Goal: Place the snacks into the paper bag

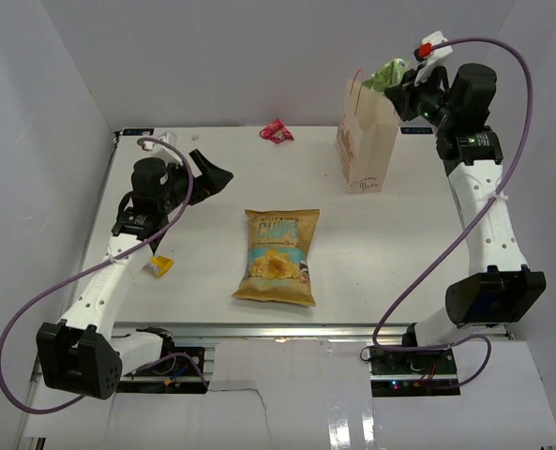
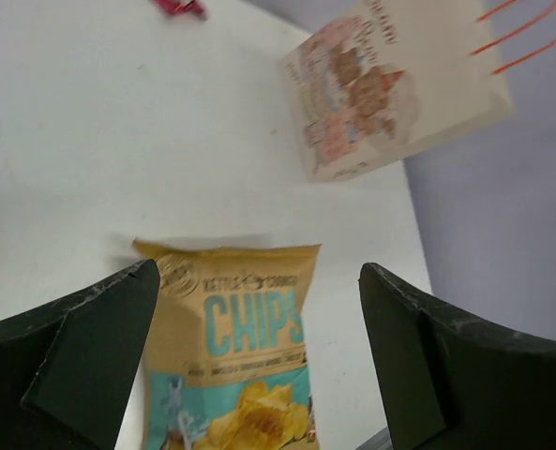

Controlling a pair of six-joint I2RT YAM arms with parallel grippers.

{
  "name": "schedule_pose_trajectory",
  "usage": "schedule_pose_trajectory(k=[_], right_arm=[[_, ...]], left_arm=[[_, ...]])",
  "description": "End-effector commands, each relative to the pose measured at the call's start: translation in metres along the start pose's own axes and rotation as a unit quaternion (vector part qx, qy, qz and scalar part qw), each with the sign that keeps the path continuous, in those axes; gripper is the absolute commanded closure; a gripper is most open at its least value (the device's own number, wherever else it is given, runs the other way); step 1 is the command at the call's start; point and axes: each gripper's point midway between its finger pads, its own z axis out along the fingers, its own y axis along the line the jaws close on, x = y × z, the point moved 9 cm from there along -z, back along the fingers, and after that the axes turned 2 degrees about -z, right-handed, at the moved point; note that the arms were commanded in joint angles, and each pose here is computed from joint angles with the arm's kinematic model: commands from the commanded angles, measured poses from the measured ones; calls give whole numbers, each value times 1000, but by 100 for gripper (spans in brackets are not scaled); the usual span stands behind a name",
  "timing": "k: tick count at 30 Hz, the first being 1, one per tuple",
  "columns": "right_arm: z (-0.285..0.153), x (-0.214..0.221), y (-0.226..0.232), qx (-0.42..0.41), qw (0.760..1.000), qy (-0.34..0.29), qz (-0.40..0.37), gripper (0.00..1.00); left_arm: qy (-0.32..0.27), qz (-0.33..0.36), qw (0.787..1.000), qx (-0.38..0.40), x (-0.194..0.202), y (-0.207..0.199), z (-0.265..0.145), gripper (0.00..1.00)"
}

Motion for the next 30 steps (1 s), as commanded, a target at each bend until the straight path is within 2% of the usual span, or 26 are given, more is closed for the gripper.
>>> schedule_pose_trajectory(k=[1, 6, 14, 15, 16, 18, 19, 20, 21, 27, 29, 30], right_arm=[[-3, -18, -26, 90, 994, -27, -51, 92], [19, -3, -49, 138, 988, -11, -66, 92], [50, 24, -67, 151, 986, 19, -68, 92], [54, 31, -68, 146, 987, 26, -68, 89], [57, 34, -65, 133, 988, 29, -70, 75], [59, 39, -62, 119, 989, 36, -82, 59], [59, 39, -61, 111, 990, 35, -85, 47], [58, 41, -60, 108, 989, 35, -90, 43], [55, 37, -59, 109, 989, 30, -94, 34], [27, 11, -47, 79, 988, 2, -136, 21], [19, 9, -32, 12, 988, -10, -157, 18], [9, 13, -21, -23, 986, 3, -167, 18]], left_arm=[[33, -28, 992, -116, 34, 42, -14, 2], [25, -56, 989, -135, 52, 54, -33, 2], [37, -66, 990, -116, 52, 51, -30, 2], [39, -68, 991, -111, 53, 50, -29, 2], [40, -72, 990, -111, 54, 51, -28, 2], [42, -74, 991, -106, 55, 52, -26, 2], [44, -75, 991, -106, 55, 52, -25, 2], [45, -76, 991, -105, 55, 52, -24, 2], [45, -76, 991, -103, 55, 52, -23, 2], [38, -54, 995, -74, 48, 52, -8, 2], [25, -34, 999, -34, 37, 45, 5, 2], [40, -39, 998, -41, 40, 54, 23, 2]])
